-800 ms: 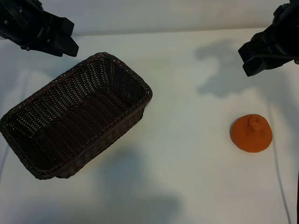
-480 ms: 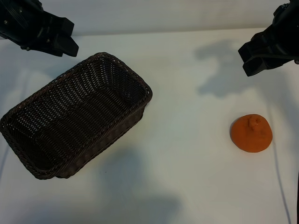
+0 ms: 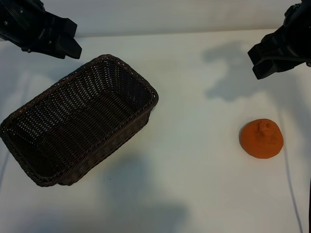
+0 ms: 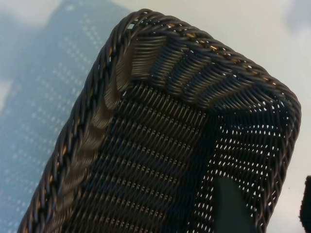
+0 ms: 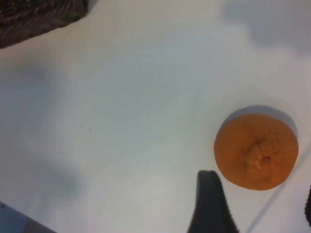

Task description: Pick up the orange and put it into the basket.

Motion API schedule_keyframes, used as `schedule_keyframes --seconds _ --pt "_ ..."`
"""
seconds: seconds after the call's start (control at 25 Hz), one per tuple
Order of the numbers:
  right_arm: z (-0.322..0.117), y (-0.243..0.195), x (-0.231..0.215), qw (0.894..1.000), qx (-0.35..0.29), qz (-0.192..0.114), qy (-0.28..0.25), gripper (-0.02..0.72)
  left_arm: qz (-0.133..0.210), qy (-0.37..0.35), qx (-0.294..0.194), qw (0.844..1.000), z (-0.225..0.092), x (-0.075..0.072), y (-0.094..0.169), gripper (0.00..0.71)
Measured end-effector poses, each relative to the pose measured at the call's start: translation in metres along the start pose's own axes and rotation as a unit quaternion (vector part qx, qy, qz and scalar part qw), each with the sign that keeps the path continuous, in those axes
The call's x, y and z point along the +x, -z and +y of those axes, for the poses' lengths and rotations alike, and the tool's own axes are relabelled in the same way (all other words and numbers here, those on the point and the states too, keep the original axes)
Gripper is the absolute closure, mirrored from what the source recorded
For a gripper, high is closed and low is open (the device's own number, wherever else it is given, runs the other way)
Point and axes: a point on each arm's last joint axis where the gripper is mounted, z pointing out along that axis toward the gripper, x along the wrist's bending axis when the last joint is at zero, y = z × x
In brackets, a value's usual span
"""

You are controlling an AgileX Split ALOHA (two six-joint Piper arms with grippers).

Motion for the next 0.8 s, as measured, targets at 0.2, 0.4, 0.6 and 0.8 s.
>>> schedule_keyframes --seconds 0.2,0.4,0.6,0.8 --pt "0.0 0.0 0.0 1.0 0.0 0.0 0.0 0.248 0.001 0.0 -0.005 1.0 0.0008 0.0003 0.0 0.308" --pt "0.0 0.0 0.0 1.0 0.0 0.0 0.0 0.248 0.003 0.0 -0.008 1.0 0.0015 0.0005 0.0 0.308" --pt "0.0001 0.0 0.0 1.0 0.0 0.0 0.0 0.248 0.003 0.0 -0.009 1.0 0.0016 0.0005 0.0 0.308" --pt "0.0001 0.0 0.0 1.0 0.0 0.0 0.0 0.248 0.003 0.001 -0.011 1.0 0.0019 0.0006 0.0 0.308"
